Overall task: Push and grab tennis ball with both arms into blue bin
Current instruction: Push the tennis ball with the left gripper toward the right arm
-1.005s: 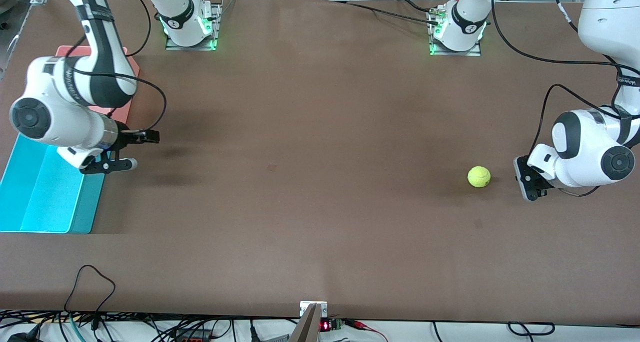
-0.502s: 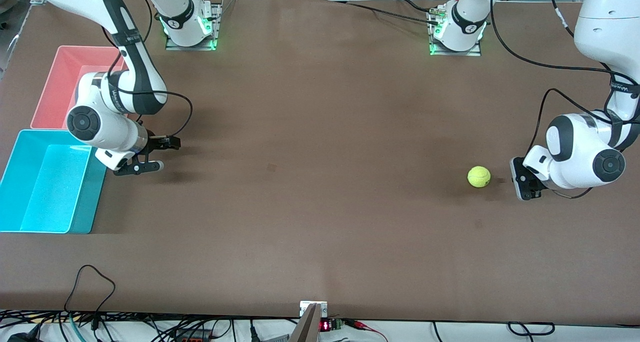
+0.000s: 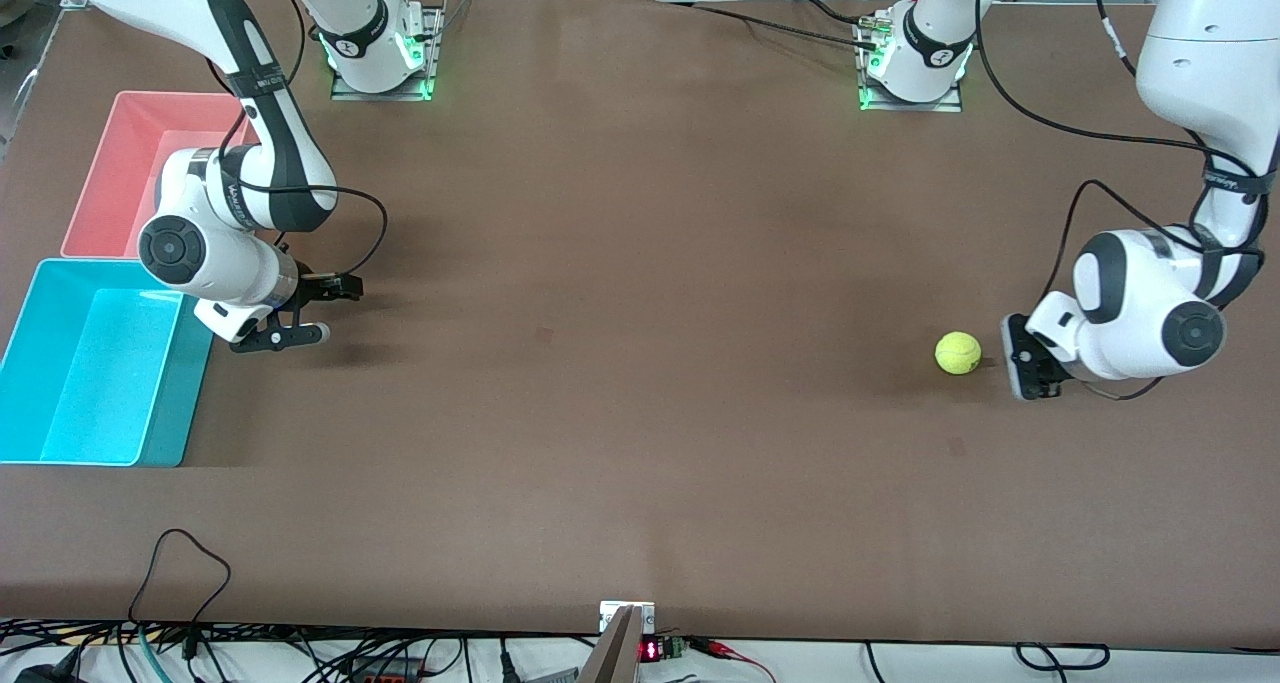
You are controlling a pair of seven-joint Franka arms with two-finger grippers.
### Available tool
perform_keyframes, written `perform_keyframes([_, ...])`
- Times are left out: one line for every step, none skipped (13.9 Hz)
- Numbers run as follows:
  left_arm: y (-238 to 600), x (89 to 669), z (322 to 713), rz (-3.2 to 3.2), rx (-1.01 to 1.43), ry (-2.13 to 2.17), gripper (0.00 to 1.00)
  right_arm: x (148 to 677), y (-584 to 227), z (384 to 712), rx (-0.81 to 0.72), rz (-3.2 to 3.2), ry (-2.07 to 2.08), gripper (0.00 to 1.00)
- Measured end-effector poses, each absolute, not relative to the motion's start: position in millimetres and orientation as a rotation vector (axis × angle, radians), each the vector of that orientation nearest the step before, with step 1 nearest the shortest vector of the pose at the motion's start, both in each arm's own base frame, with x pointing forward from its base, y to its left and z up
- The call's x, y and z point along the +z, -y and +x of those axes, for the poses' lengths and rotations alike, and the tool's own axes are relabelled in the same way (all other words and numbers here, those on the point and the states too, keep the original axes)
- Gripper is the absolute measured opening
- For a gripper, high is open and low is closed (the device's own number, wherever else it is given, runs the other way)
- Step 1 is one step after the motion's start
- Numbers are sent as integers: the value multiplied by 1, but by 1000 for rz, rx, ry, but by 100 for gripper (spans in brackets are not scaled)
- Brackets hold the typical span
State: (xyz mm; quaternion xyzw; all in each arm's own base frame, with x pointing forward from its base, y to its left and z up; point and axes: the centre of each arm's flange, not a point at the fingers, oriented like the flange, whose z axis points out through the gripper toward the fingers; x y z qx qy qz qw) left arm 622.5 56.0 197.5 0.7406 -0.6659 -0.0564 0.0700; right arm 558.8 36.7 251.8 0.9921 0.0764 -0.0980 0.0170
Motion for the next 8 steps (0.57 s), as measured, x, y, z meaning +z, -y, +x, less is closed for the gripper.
perform_keyframes([-25, 197, 623, 2209, -146, 2008, 1, 252, -37, 559, -305, 3084, -238, 100])
perform_keyframes([13, 198, 623, 2206, -112, 2003, 1, 252, -37, 559, -305, 3084, -238, 100])
perform_keyframes([54, 202, 623, 2210, -88, 1996, 1, 252, -37, 559, -305, 3083, -237, 100])
perform_keyframes([92, 208, 621, 2214, -80, 1994, 1, 252, -37, 559, -305, 3083, -237, 100])
perform_keyframes([118, 218, 621, 2215, -94, 1996, 1, 252, -37, 559, -305, 3083, -237, 100])
perform_keyframes([127, 234, 626, 2212, -128, 1991, 1, 252, -36, 559, -305, 3083, -237, 100])
perform_keyframes([120, 256, 636, 2218, -162, 1980, 1, 252, -37, 559, -305, 3083, -238, 100])
perform_keyframes([98, 283, 650, 2244, -186, 1967, 1, 252, -37, 559, -305, 3083, -238, 100])
